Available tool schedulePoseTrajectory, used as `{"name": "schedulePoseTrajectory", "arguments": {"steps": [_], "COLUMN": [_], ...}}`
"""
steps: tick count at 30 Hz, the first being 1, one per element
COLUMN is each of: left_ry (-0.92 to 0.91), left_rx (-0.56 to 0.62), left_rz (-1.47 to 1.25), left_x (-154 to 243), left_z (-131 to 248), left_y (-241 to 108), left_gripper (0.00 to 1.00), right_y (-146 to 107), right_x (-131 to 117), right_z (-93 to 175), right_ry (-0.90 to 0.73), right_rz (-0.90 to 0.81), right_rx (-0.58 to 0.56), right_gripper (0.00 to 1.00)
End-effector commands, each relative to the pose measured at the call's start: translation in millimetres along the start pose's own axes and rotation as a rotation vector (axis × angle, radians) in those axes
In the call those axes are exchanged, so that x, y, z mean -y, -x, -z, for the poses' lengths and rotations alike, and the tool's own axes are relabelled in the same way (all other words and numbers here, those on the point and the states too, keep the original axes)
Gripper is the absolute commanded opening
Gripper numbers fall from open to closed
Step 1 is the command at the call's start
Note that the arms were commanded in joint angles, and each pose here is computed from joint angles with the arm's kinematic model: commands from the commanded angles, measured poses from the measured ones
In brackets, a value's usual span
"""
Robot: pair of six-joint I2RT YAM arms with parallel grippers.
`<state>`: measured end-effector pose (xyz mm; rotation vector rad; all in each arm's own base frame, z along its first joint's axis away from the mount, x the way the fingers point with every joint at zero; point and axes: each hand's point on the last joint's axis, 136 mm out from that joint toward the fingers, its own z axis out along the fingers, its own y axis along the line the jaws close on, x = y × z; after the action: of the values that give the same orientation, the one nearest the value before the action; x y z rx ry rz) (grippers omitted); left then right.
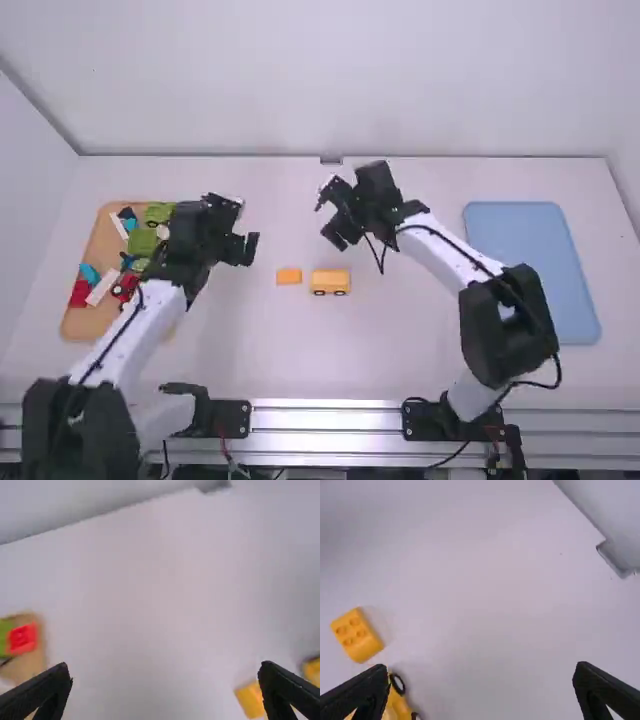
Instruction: Assemble lego blocks to make yellow taxi
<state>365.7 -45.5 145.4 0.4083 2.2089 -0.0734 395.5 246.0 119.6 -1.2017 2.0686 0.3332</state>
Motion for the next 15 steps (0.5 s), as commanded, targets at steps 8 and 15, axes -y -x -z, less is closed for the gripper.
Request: {"name": "schedulePoseTrajectory", "arguments": {"steps": [8,15], "left_ry": [-0.796,-0.921], "left_rx": [0.164,0.166], "left_rz": [-0.585,-0.637], "left_x": [110,126], "left_z": [-27,-38], "left_y": [-18,-58], "left_gripper": [0.99,0.96], "right_y": [-48,-64], "right_x": [-3,-40], "right_z": [71,102], "right_ry": [-0.158,0.181], "right_rz": [-0.067,0.051], "right_rx": [0.257,0.499], "right_gripper": [0.98,0.98]}}
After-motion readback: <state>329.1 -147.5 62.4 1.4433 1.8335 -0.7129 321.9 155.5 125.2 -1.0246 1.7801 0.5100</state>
